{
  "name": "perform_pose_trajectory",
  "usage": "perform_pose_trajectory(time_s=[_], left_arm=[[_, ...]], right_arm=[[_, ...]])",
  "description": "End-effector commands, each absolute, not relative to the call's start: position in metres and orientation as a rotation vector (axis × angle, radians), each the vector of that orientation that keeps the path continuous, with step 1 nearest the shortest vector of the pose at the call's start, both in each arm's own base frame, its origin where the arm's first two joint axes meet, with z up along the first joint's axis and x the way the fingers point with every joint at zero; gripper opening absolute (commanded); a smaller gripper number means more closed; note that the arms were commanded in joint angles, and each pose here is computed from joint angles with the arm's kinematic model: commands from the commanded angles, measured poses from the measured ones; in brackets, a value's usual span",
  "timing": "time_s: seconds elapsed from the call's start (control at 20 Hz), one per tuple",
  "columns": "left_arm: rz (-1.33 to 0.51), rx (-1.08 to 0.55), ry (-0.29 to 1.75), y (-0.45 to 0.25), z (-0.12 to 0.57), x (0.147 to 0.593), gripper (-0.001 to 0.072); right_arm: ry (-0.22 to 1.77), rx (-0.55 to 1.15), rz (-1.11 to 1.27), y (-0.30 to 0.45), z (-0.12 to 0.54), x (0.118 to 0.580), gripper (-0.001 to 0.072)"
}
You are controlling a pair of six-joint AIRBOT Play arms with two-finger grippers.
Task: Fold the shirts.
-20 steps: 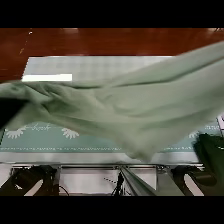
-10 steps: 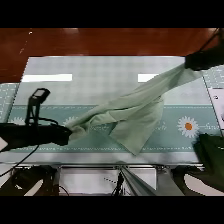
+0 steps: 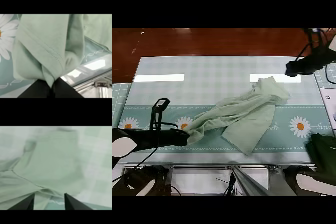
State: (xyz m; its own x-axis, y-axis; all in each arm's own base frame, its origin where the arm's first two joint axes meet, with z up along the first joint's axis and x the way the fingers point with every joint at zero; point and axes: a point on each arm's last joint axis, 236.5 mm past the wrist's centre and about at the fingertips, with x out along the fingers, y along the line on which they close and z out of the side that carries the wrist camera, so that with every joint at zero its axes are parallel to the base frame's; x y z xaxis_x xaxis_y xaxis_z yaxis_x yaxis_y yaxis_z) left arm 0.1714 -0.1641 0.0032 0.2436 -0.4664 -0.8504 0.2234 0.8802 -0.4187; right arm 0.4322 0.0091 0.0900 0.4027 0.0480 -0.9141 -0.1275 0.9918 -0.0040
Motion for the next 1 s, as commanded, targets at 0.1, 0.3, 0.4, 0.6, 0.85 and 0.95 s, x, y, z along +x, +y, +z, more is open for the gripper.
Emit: perform_pose_trajectory(time_s=[0.1,0.3,0.4,0.6,0.85,0.95], left_arm=[[-0.477,-0.244,1.200,-0.167,0.006,0.180,0.0022],[-0.477,-0.244,1.199,-0.167,0.006,0.180,0.0022],[-0.476,-0.245,1.196,-0.167,0.006,0.181,0.0023],[-0.481,-0.238,1.195,-0.167,0.006,0.181,0.0022],[-0.481,-0.239,1.194,-0.167,0.006,0.181,0.0022],[-0.481,-0.239,1.195,-0.167,0.006,0.181,0.0023]], right_arm=[[1.349,0.187,-0.002,-0.049,0.048,0.353,0.0456],[1.398,0.495,0.129,0.005,-0.021,0.281,0.0456],[1.374,0.601,0.156,0.033,-0.048,0.261,0.0493],[1.314,0.766,0.112,0.053,-0.086,0.250,0.0501],[1.224,0.849,0.062,0.054,-0.097,0.259,0.0500],[1.187,0.866,0.033,0.050,-0.099,0.265,0.0498]])
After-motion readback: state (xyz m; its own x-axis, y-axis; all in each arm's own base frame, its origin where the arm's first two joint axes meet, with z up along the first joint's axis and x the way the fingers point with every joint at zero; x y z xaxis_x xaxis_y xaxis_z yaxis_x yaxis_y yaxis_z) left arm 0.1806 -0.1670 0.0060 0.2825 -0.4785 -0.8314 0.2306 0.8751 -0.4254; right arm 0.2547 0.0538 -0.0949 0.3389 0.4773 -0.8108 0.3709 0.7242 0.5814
